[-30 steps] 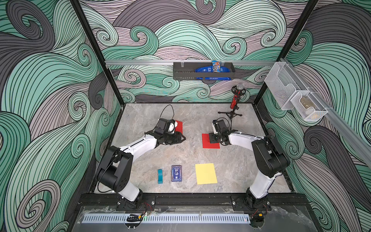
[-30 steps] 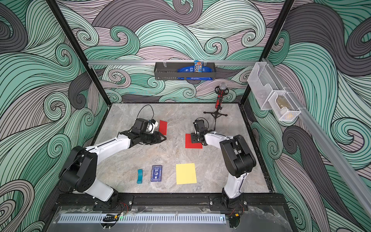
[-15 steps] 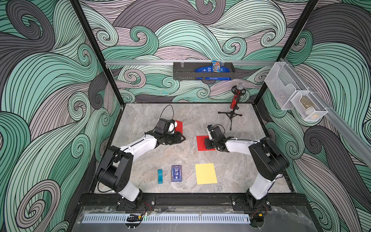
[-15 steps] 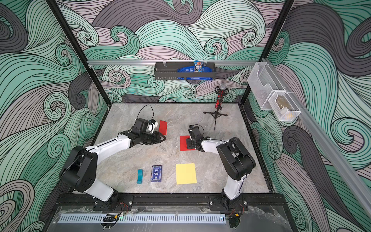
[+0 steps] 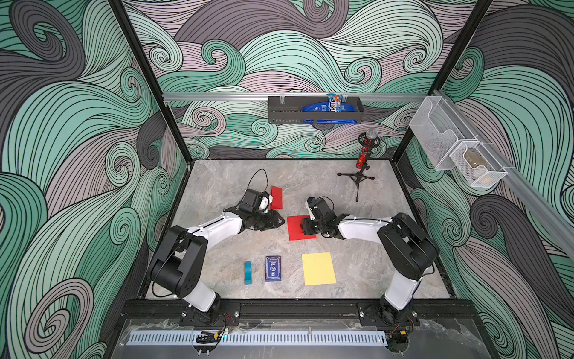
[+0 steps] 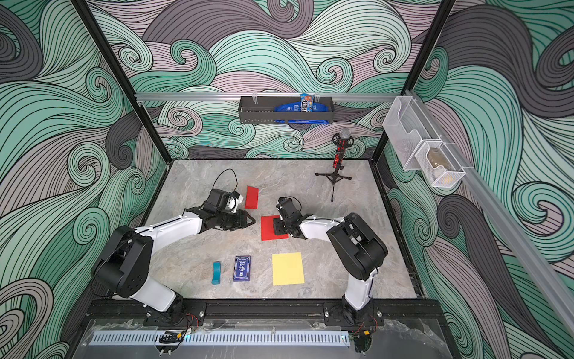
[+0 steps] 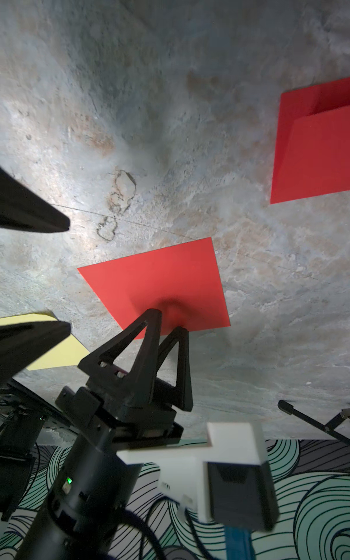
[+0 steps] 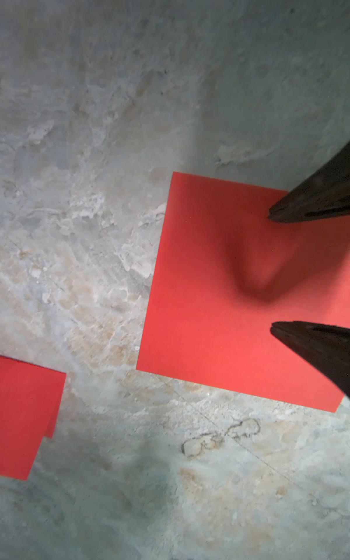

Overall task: Fold the square paper along the opposite sides
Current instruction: Pick up the paper from the center of the board.

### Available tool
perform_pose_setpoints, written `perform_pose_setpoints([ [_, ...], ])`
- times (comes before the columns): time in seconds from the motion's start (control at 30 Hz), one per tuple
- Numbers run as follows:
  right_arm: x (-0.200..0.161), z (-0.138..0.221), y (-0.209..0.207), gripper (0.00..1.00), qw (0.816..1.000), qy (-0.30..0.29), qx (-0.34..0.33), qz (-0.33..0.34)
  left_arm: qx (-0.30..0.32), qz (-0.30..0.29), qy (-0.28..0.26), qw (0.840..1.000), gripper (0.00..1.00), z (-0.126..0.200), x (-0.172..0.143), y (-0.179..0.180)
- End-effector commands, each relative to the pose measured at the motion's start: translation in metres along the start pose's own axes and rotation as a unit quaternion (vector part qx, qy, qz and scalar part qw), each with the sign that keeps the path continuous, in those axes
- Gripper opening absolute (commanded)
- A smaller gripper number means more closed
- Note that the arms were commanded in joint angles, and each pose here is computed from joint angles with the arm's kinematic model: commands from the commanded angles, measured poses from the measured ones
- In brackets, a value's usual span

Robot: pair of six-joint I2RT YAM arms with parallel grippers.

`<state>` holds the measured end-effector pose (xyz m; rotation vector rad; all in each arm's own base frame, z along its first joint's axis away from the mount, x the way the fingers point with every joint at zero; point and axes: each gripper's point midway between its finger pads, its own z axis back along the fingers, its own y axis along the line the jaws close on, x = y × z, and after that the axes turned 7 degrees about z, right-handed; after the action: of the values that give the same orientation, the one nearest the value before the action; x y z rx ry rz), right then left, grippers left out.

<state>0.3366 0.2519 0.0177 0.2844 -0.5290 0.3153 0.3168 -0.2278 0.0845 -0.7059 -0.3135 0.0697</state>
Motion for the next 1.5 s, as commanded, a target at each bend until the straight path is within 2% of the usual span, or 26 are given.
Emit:
perform_pose_setpoints([
  [0.0, 0.017, 0.018, 0.016, 0.57, 0.999, -0.011, 0.039, -0.016, 0.0, 0.003, 0.003, 1.0, 0.5, 0.006, -0.004, -0.001],
  [0.13, 0.038, 0.045, 0.016, 0.59, 0.994, -0.037, 0.097, -0.027, 0.004, 0.0, 0.02, 1.0, 0.57, -0.001, -0.009, -0.002],
  [0.47, 0.011, 0.055, -0.039, 0.64, 0.986, -0.013, 0.142, -0.086, 0.03, -0.017, 0.083, 0.996, 0.7, -0.045, -0.017, -0.009],
  [0.8, -0.022, 0.03, -0.037, 0.59, 0.977, 0.015, 0.183, -0.104, 0.049, -0.009, 0.107, 0.993, 0.71, -0.07, -0.026, 0.004],
  [0.93, -0.028, 0.024, -0.031, 0.56, 0.975, 0.014, 0.198, -0.103, 0.034, 0.005, 0.115, 0.993, 0.71, -0.079, -0.036, 0.008],
  [1.13, -0.035, 0.012, -0.017, 0.55, 0.972, 0.029, 0.212, -0.097, 0.045, 0.006, 0.121, 0.992, 0.72, -0.083, -0.041, 0.018],
  [1.47, -0.037, 0.0, 0.007, 0.54, 0.969, 0.043, 0.233, -0.076, 0.061, 0.012, 0.107, 0.992, 0.73, -0.077, -0.031, 0.03],
])
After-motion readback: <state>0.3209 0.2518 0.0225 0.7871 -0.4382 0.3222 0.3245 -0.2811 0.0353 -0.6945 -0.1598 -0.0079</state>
